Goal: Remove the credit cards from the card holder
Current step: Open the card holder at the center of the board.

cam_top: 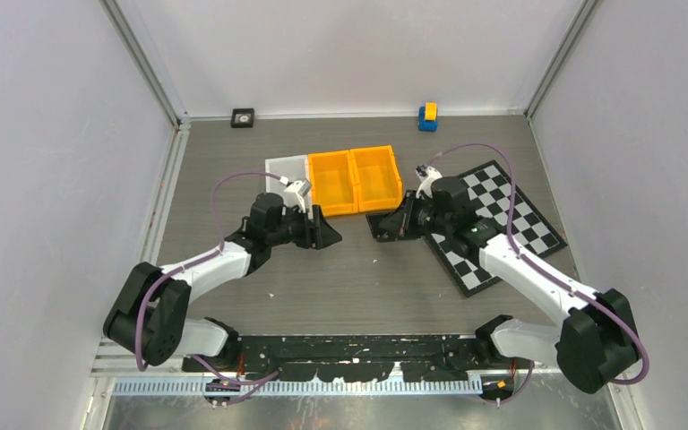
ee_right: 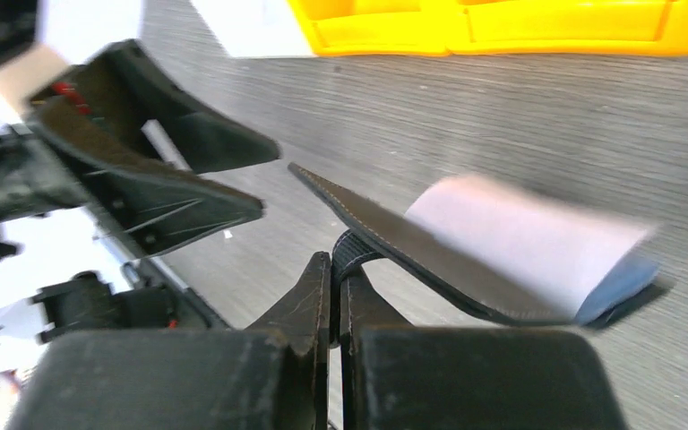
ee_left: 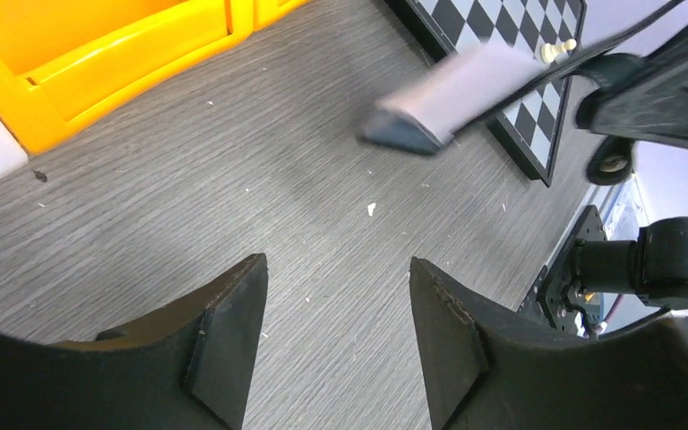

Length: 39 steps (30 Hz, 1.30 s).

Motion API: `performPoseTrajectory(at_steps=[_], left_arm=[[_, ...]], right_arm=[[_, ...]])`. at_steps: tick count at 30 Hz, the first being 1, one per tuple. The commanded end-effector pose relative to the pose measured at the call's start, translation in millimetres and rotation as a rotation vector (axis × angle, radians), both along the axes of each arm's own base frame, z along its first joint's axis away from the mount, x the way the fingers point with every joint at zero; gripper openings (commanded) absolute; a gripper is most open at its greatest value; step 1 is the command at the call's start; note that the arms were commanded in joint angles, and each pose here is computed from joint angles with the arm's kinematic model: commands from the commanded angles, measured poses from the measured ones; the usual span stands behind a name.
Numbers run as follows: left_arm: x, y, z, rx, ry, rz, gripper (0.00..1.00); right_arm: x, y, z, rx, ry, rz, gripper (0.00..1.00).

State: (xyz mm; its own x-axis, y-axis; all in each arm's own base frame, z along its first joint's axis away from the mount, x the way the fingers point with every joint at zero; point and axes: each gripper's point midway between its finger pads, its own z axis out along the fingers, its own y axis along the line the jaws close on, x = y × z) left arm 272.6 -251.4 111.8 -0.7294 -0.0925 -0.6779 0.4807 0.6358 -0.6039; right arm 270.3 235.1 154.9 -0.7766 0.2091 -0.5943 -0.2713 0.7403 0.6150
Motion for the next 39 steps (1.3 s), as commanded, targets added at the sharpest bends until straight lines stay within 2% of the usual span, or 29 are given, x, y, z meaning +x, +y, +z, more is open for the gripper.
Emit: performPoseTrajectory(at_steps=[1, 7, 11, 15, 21, 24, 27, 30, 31, 32, 33, 35, 36, 39], left_arm=[[4, -12, 30, -0.108, -0.132, -0.047, 0.62], [2, -28, 22, -0.187, -0.026, -0.102, 0.67], [4, -32, 17, -0.257, 0.045, -0.113, 0.66], [9, -20, 22, -0.257, 0.024, -0.07, 0.64], [12, -4, 22, -0.162, -0.006, 0.006, 0.6], [12, -4, 21, -0.152, -0.006, 0.009, 0.58], [8, -15, 18, -0.131, 0.001, -0.017, 0.58], [4, -25, 10, -0.09, 0.015, -0.041, 0.58], [3, -27, 8, -0.087, 0.022, -0.048, 0.57], [3, -28, 7, -0.088, 0.027, -0.05, 0.57], [4, -29, 6, -0.088, 0.03, -0.049, 0.57], [4, -29, 4, -0.08, 0.03, -0.043, 0.57], [4, -30, 3, -0.07, 0.027, -0.042, 0.57], [1, -35, 1, -0.042, 0.012, -0.054, 0.57]], right_arm=[[-16, 18, 58, 0.202, -0.064, 0.109, 0.0], [-19, 25, 69, 0.336, -0.034, 0.166, 0.0], [-14, 32, 56, 0.373, 0.025, 0.189, 0.0], [-7, 38, 36, 0.368, 0.084, 0.2, 0.0], [2, 6, -12, 0.199, 0.204, 0.038, 0.0], [-12, -16, -47, 0.106, 0.272, -0.024, 0.0], [-34, -25, -56, 0.1, 0.294, -0.031, 0.01], [-50, -40, -60, 0.061, 0.301, -0.076, 0.06], [-54, -46, -62, 0.033, 0.309, -0.095, 0.08], [-56, -52, -65, 0.005, 0.314, -0.117, 0.16], [-56, -60, -67, -0.026, 0.309, -0.147, 0.32], [-59, -72, -71, -0.077, 0.315, -0.197, 0.79], [-60, -78, -74, -0.095, 0.324, -0.233, 0.9], [-61, -88, -77, -0.101, 0.338, -0.326, 0.93]])
